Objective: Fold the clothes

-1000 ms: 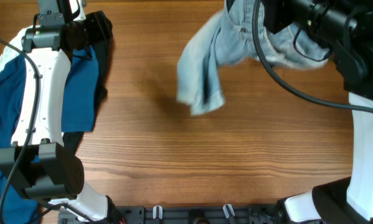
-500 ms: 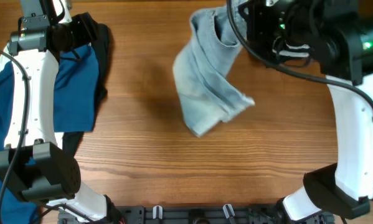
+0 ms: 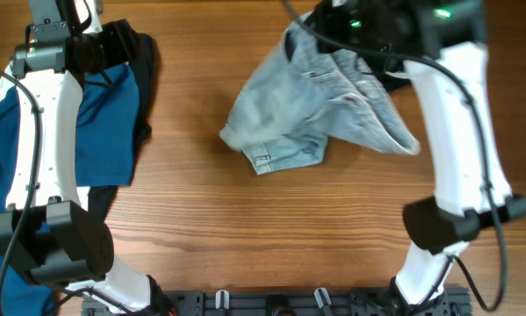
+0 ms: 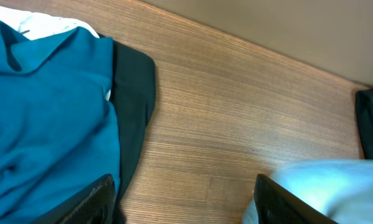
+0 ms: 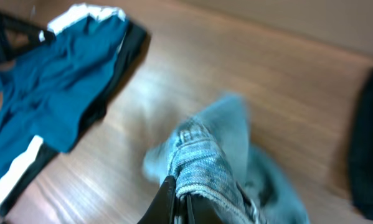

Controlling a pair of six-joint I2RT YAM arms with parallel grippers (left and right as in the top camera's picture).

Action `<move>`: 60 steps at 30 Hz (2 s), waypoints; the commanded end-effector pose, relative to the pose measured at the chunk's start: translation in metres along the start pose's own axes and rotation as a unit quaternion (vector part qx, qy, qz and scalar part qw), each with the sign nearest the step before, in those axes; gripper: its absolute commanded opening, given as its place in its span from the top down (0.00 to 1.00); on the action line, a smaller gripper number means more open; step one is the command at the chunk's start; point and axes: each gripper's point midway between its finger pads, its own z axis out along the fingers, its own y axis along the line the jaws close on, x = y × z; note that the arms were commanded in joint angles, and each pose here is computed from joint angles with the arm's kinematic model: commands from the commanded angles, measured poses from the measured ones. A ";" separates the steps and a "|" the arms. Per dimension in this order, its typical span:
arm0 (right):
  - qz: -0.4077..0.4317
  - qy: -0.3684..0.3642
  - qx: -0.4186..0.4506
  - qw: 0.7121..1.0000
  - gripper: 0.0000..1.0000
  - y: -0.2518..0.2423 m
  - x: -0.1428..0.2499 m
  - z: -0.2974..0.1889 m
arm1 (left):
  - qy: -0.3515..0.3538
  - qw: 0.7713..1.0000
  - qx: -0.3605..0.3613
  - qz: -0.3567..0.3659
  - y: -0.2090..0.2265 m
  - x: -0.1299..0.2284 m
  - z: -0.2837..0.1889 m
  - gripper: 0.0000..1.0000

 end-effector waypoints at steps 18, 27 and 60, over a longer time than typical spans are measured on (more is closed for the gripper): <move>0.014 -0.041 0.075 0.996 0.96 -0.071 -0.008 -0.051 | 0.302 0.923 0.166 0.172 -0.107 0.201 0.138 0.18; 0.005 -0.043 0.076 0.996 0.96 -0.072 -0.009 -0.051 | 0.301 0.919 0.135 0.214 -0.098 0.209 0.150 0.96; 0.033 -0.045 0.120 0.991 0.96 -0.104 -0.006 -0.061 | 0.182 0.976 0.098 0.066 -0.016 0.144 0.243 0.28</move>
